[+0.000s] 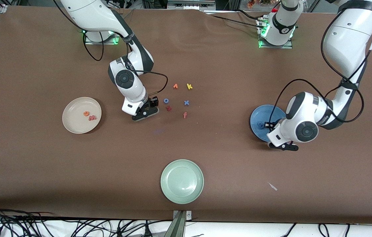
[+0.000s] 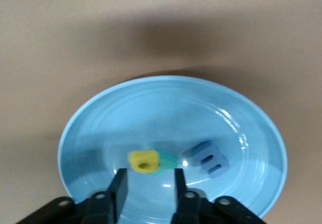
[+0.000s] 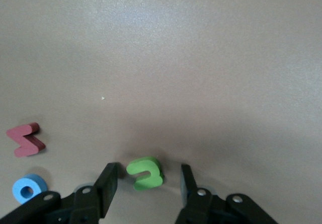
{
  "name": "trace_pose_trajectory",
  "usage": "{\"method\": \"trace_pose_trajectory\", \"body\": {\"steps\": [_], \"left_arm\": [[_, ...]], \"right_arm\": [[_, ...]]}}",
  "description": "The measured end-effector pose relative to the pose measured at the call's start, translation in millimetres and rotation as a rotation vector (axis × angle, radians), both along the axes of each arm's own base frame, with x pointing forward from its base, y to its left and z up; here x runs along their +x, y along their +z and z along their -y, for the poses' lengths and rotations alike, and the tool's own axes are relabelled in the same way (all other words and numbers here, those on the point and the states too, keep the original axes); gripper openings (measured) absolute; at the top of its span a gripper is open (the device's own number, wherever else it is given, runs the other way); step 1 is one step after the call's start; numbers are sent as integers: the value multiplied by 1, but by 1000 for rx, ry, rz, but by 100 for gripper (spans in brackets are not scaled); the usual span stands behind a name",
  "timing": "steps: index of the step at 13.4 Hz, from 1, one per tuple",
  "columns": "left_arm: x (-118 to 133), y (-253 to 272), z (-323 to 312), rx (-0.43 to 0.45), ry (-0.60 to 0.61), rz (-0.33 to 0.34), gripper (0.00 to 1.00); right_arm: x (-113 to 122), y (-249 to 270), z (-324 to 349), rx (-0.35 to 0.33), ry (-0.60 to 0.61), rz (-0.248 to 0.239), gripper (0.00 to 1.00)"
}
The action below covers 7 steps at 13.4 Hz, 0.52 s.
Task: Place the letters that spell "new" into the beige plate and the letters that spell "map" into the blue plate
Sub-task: 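Release the d with the left gripper while the right gripper grasps the u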
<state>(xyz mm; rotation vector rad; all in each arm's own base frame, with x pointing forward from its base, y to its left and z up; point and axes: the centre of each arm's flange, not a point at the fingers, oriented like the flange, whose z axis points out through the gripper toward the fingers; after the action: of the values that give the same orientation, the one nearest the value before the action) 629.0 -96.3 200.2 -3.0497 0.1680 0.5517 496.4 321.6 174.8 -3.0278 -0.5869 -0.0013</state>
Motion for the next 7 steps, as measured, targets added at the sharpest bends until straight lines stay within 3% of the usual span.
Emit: {"method": "trace_pose_trajectory", "body": {"steps": [2,3,5,7], "left_arm": [[-2,2,12,-15,-12,-2,70],[-2,5,19,-19,-22,0,81],[3,25,39,-39,-45,20,100],[12,70,60,-56,-71,63,100]], "right_arm": [[0,0,-1,2,3,5,52],[0,1,-3,4,6,9,44],[-1,1,-5,5,10,12,43],[-2,1,-5,4,15,15,42]]}}
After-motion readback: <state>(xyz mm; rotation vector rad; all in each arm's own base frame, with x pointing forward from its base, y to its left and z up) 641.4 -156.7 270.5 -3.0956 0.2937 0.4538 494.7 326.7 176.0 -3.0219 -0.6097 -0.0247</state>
